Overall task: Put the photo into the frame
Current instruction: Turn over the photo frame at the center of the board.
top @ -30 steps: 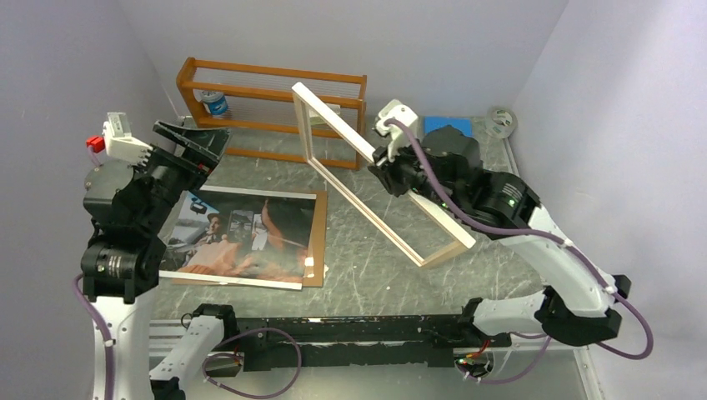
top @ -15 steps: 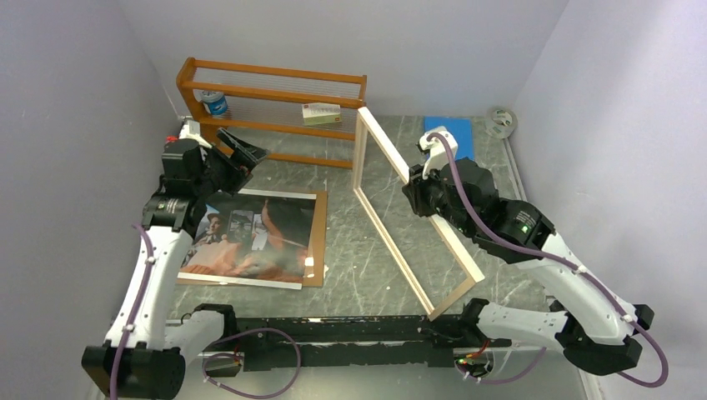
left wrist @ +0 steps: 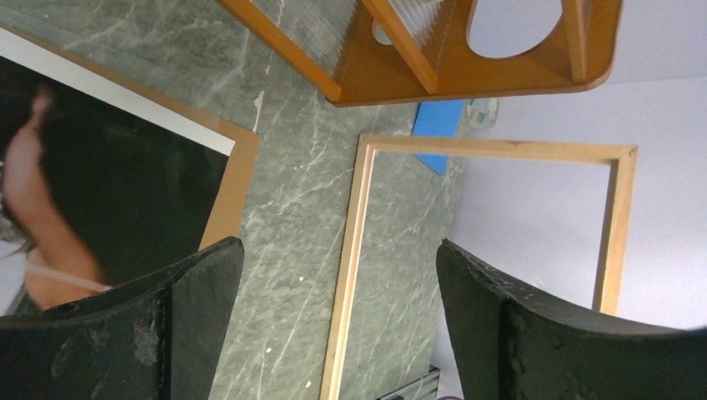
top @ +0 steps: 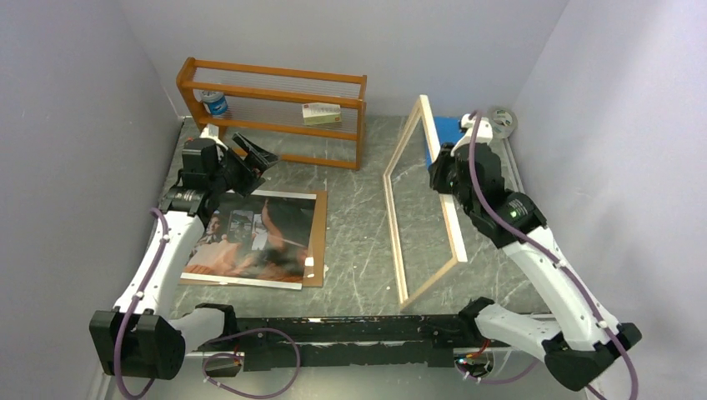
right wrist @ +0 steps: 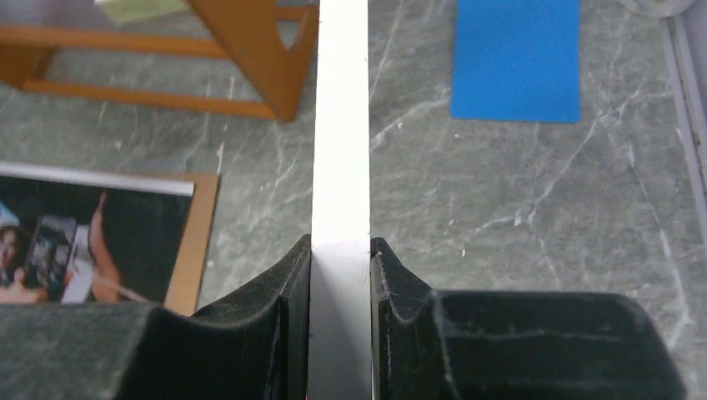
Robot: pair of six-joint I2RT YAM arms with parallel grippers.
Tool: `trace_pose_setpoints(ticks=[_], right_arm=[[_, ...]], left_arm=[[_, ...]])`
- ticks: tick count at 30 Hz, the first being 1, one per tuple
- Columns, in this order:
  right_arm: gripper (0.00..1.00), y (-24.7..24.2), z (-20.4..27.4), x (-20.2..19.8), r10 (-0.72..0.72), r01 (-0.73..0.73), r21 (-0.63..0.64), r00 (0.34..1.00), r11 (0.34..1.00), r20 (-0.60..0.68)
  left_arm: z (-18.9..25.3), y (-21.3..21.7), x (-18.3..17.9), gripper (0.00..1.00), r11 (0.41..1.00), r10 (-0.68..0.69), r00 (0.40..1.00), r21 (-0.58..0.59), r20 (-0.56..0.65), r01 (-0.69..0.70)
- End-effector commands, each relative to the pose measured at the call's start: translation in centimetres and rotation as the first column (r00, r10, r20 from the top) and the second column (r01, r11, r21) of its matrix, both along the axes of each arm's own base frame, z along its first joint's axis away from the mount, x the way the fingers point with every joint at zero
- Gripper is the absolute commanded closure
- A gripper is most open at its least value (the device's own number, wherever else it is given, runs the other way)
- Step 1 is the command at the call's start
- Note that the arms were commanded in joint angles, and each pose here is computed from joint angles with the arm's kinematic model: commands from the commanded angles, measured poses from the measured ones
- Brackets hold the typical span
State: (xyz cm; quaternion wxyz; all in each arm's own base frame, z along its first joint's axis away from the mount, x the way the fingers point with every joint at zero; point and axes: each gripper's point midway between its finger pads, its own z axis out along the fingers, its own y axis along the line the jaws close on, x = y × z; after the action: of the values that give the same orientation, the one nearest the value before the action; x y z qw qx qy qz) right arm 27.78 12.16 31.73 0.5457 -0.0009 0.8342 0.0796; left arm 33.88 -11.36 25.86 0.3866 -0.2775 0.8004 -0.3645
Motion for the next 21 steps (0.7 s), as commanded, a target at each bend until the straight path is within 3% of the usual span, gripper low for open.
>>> trace_pose_setpoints(ticks=[1,8,18,21], right_arm=[[1.00,0.3,0.8,3.8,-0.053,0.050,0.183,0.999,0.982,0.013],[1.00,0.9,0.6,6.6,-0.045,0.054,0.243,0.998,0.969,-0.043],[1.00,-2.5,-8.8,6.2,0.016,0.045,0.328,0.983,0.944,-0.182],[0.94,-3.4,-10.6,6.1,0.036,0.038,0.352,0.979,0.935,-0.201]], left_arm=[[0.4,-0.8,0.7,0.10,0.999,-0.036,0.999,0.004,0.041,0.036],[-0.4,-0.8,1.1,0.11,0.999,-0.033,0.999,0.022,0.019,0.032],[-1.5,-1.3,1.6,0.11,0.998,-0.055,0.998,0.025,0.001,0.055],[-2.5,-1.9,1.7,0.10,0.996,-0.083,0.996,0.027,-0.018,0.084]])
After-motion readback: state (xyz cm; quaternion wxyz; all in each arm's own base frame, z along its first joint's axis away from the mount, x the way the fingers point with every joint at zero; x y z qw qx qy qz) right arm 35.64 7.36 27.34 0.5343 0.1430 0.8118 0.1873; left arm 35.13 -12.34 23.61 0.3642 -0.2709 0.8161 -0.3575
